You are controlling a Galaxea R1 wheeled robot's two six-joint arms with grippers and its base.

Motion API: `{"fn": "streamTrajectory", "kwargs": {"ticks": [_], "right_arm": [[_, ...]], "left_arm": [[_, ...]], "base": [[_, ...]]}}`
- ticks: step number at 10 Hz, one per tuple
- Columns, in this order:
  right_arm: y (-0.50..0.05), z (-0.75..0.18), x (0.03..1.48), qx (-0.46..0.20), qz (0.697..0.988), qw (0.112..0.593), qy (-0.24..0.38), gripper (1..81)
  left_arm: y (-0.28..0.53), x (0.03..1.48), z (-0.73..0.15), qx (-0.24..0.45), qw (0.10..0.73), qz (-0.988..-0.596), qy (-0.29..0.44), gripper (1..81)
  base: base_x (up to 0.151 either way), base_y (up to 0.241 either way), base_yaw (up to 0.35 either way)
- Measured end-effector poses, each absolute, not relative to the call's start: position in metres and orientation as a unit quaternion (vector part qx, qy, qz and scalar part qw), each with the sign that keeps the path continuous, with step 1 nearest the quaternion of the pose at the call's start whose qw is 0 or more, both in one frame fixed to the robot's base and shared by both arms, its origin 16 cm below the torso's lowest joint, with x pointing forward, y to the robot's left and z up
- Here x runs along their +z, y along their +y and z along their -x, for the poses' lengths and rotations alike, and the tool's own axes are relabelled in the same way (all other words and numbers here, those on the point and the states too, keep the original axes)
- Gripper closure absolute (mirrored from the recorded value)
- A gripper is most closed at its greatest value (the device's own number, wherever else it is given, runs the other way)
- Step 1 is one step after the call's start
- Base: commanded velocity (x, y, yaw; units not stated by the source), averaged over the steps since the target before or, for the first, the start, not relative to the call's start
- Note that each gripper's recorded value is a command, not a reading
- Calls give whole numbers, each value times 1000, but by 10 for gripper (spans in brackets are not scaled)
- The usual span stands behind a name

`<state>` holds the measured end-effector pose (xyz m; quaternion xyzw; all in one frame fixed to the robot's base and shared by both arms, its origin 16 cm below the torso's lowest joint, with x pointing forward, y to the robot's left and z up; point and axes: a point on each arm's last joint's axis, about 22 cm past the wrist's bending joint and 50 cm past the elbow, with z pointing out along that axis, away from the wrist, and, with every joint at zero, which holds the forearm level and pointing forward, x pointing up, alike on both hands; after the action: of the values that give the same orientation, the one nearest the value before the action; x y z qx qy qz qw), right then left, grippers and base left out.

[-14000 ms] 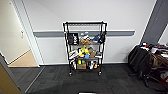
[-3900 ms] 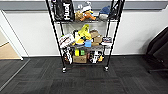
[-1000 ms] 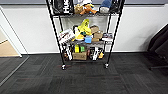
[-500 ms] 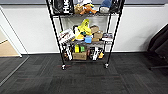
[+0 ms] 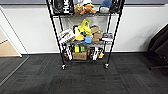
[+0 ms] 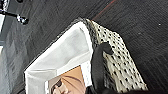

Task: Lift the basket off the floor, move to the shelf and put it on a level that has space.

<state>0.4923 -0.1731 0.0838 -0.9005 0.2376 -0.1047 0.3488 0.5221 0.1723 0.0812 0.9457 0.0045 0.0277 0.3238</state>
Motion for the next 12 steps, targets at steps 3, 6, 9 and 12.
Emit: {"fn": "streamTrajectory", "kwargs": {"ticks": [3,6,9,12], "right_arm": [[-184,-487,115,-103,895,358,246,811],[-184,-485,165,-90,887,377,251,811],[-199,-481,207,-83,886,378,254,811],[-199,-490,243,-78,885,384,252,811]], "left_arm": [[170,113,-512,14,348,-937,10,811],[185,152,-512,3,355,-935,16,811],[179,206,-513,8,381,-924,15,811],[196,240,-513,15,378,-925,29,811]], "base": [[0,0,0],[0,0,0],[0,0,0],[0,0,0]]}}
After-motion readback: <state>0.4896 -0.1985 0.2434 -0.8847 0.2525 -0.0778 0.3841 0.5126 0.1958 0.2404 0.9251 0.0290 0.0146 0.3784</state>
